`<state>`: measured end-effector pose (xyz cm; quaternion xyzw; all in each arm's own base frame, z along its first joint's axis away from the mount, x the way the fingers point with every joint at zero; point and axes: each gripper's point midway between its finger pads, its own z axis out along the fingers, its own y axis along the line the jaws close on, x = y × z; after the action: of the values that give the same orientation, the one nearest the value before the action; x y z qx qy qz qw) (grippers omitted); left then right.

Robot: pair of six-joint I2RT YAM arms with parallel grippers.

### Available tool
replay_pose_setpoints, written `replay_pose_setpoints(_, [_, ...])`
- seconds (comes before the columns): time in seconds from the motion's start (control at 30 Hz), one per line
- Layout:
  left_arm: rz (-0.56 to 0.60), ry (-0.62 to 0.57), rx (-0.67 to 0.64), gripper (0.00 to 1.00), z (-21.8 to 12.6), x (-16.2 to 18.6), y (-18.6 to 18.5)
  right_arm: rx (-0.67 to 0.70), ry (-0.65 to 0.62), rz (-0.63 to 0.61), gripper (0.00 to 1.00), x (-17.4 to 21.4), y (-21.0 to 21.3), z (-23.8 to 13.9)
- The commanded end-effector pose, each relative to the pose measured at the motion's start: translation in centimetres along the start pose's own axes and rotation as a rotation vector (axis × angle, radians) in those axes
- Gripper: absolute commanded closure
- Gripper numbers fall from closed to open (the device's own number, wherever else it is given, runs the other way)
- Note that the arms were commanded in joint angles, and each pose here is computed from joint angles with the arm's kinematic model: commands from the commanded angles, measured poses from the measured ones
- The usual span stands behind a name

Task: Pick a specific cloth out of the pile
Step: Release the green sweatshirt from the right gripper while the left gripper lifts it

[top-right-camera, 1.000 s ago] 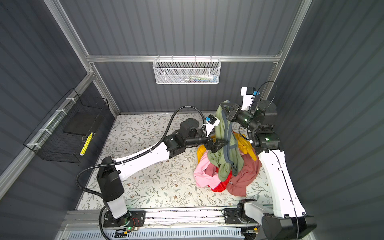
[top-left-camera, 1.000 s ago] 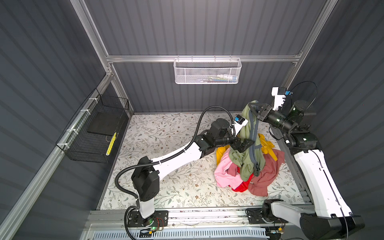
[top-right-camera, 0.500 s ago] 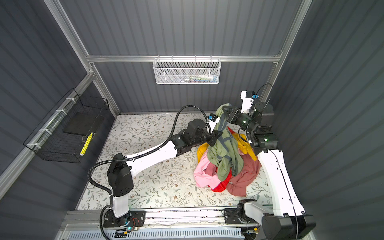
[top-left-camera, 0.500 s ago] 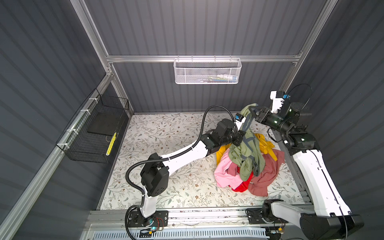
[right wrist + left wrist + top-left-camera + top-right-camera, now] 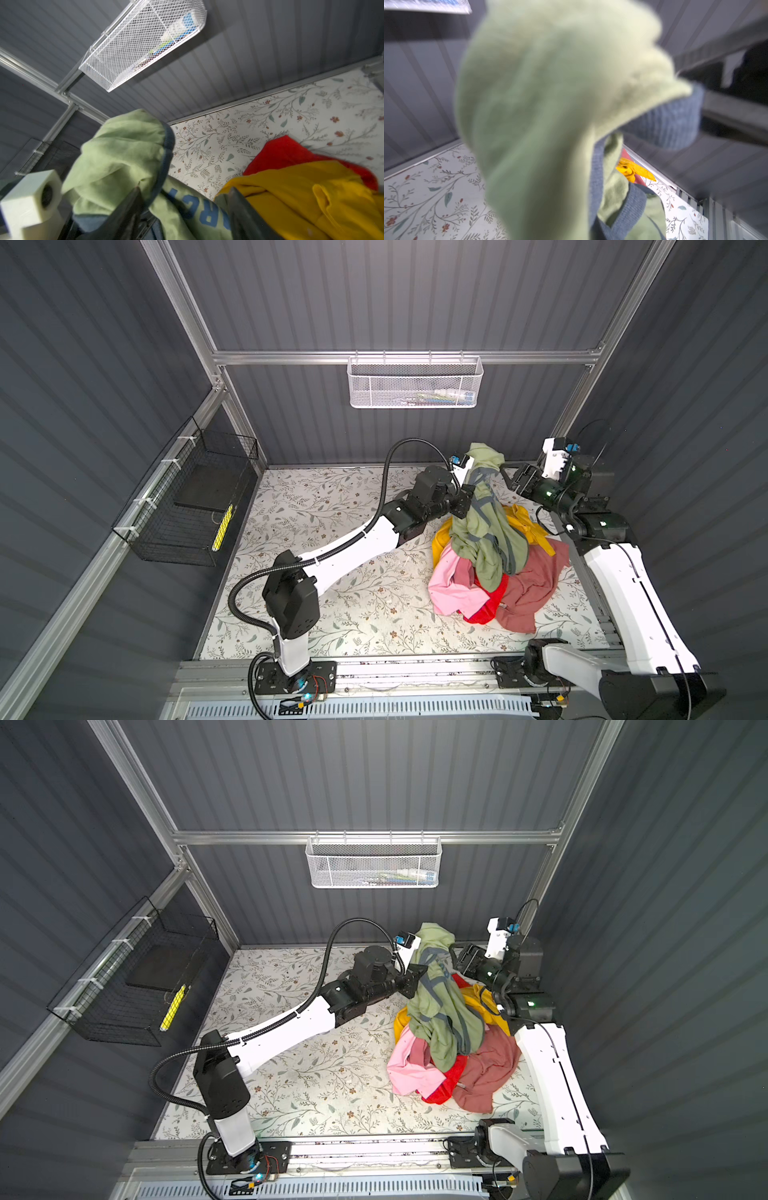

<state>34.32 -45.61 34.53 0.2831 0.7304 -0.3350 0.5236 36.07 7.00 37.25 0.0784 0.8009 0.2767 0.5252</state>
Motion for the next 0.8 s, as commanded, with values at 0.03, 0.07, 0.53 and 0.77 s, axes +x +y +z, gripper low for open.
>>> replay_pose_setpoints(0.03, [0.006, -0.114, -0.037, 1.0, -3.2, -5.2, 1.6, 0.046, -0.032, -0.035, 0.15, 0.0, -0.8, -1.1])
replay_pose_setpoints(0.07, [0.005, -0.118, -0.042, 1.0, -3.4, -5.4, 1.8, 0.059, -0.005, -0.027, 0.13, 0.8, -1.2, -1.0])
replay_pose_setpoints(0.53, [0.049, -0.218, -0.212, 1.0, -9.4, -9.8, 4.8, 0.043, 0.019, -0.034, 0.01, 3.0, -2.2, -0.2])
replay_pose_setpoints(0.77, [0.002, -0.282, -0.189, 1.0, -12.3, -10.6, 4.2, 0.034, 0.041, 0.016, 0.01, 4.5, -2.9, 0.6])
